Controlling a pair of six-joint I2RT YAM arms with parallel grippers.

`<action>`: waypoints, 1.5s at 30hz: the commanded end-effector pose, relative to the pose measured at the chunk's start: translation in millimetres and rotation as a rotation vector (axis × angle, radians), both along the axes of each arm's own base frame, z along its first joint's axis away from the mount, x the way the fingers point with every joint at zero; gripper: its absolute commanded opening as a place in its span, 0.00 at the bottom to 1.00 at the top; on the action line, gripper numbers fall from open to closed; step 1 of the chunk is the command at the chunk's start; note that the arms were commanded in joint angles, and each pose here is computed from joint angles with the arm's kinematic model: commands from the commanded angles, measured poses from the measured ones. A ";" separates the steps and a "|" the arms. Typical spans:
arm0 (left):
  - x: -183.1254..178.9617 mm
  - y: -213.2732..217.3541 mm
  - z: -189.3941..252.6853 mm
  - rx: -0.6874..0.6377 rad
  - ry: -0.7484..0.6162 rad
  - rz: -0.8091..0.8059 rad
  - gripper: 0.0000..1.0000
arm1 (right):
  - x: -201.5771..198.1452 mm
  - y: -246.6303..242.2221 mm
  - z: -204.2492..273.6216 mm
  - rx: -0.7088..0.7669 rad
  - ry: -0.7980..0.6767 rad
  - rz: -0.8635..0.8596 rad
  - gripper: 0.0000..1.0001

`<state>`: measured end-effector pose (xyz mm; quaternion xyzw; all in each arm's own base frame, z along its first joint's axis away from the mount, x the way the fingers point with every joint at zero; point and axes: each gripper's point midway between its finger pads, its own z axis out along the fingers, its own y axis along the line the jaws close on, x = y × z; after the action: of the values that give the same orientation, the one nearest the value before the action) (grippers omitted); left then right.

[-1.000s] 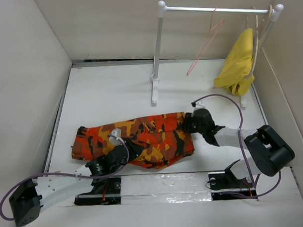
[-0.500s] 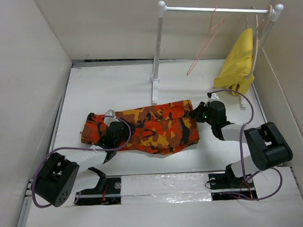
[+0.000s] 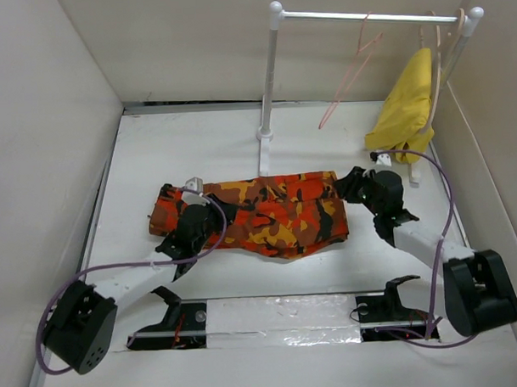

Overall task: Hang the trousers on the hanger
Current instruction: Fold the trousers at the center of the board, then pick up the hanger from the clothesline.

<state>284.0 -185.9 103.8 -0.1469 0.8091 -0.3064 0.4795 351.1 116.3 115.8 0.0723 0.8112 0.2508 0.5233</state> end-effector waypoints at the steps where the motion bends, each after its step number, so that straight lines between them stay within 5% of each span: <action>1: -19.0 11.6 -8.2 0.033 0.001 -0.022 0.22 | -25.1 8.4 12.6 -0.049 -0.032 0.036 0.37; 6: -27.2 21.2 -15.7 0.066 0.000 -0.017 0.15 | -74.0 19.2 -20.8 -0.016 0.040 0.069 0.11; 12: -30.1 15.2 -32.1 0.070 0.049 -0.047 0.14 | -109.7 21.8 -69.0 0.046 0.164 0.071 0.09; 16: -28.1 10.0 -24.3 0.080 0.019 -0.083 0.14 | -118.1 20.7 -68.1 0.041 0.186 0.074 0.17; 23: -14.9 -22.3 55.0 -0.021 -0.161 -0.201 0.08 | -84.5 9.0 67.5 -0.010 -0.171 0.004 0.36; 26: -10.1 -30.7 81.4 -0.060 -0.256 -0.229 0.00 | -61.2 8.9 126.1 -0.073 -0.272 -0.012 0.00; 31: -13.4 -27.4 63.4 -0.004 -0.235 -0.245 0.00 | -12.7 3.8 229.3 -0.122 -0.418 -0.129 0.00; 32: -17.3 -25.7 64.6 -0.008 -0.249 -0.249 0.00 | -4.1 2.7 240.7 -0.145 -0.433 -0.147 0.05; 33: -21.5 -25.3 61.7 -0.007 -0.249 -0.262 0.00 | 15.1 3.7 235.6 -0.175 -0.402 -0.164 0.26; 36: -26.6 -26.1 75.2 -0.017 -0.289 -0.285 0.00 | 56.0 3.9 262.3 -0.208 -0.422 -0.204 0.57; 39: -29.6 -27.6 76.4 -0.030 -0.294 -0.298 0.00 | 89.6 0.0 289.6 -0.210 -0.445 -0.225 0.67; 45: -33.0 -34.3 76.2 -0.038 -0.282 -0.340 0.06 | 158.6 -3.4 276.5 -0.154 -0.365 -0.232 0.64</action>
<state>252.5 -214.5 166.1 0.0065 0.7593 -0.3984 0.5144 496.9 120.8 371.6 0.0619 0.7171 0.1239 0.6831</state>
